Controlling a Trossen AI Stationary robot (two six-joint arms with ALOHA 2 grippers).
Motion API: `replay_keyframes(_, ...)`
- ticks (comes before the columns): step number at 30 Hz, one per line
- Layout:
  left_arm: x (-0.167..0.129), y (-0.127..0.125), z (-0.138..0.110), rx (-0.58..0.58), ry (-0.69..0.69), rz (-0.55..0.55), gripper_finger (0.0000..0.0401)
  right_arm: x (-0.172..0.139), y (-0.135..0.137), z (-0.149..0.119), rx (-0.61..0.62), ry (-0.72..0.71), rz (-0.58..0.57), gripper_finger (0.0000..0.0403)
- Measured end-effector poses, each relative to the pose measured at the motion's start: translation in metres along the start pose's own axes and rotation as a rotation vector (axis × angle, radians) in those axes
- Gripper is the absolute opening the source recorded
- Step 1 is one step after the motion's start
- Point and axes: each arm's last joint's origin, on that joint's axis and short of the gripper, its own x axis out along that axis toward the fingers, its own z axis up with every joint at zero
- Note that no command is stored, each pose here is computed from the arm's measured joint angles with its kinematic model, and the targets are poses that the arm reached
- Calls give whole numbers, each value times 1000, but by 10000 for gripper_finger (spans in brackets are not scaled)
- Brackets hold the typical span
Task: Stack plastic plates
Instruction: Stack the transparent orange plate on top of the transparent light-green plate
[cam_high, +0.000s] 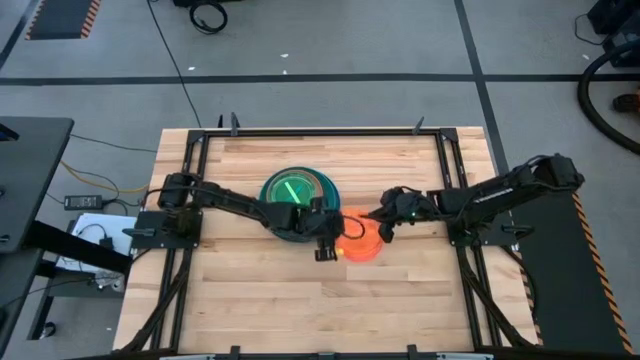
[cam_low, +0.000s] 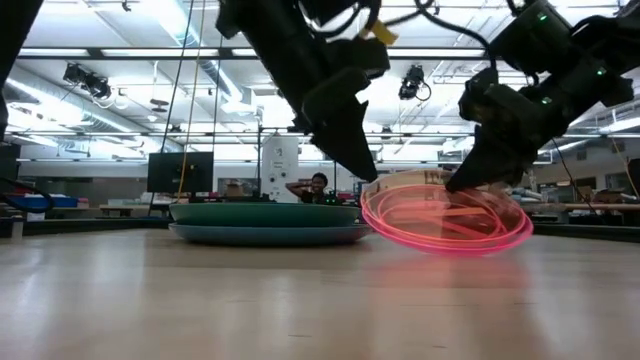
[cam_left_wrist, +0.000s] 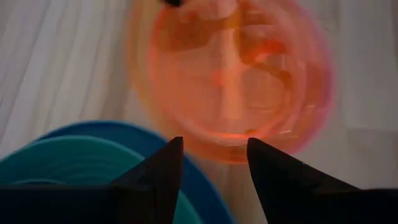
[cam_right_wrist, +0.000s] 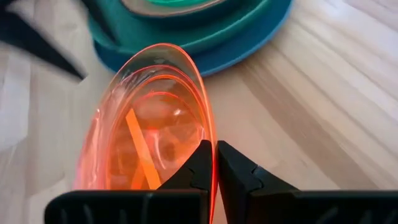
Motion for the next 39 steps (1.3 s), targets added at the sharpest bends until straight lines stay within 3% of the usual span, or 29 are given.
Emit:
replay_keyframes(8, 7, 22, 1, -146, 26, -85, 188, -3, 10, -5, -189, -35, -45, 25)
replay_keyframes(15, 10, 42, 6, -227, -9, -70, 188, -4, 10, -5, -289, -41, -63, 25)
replay_keyframes(29, 7, 53, 20, -215, -93, -63, 186, -4, 13, 1, -228, -100, -36, 25)
replay_keyframes(39, 8, 58, 23, -210, -122, -56, 127, -4, 14, 2, -155, -101, -13, 25)
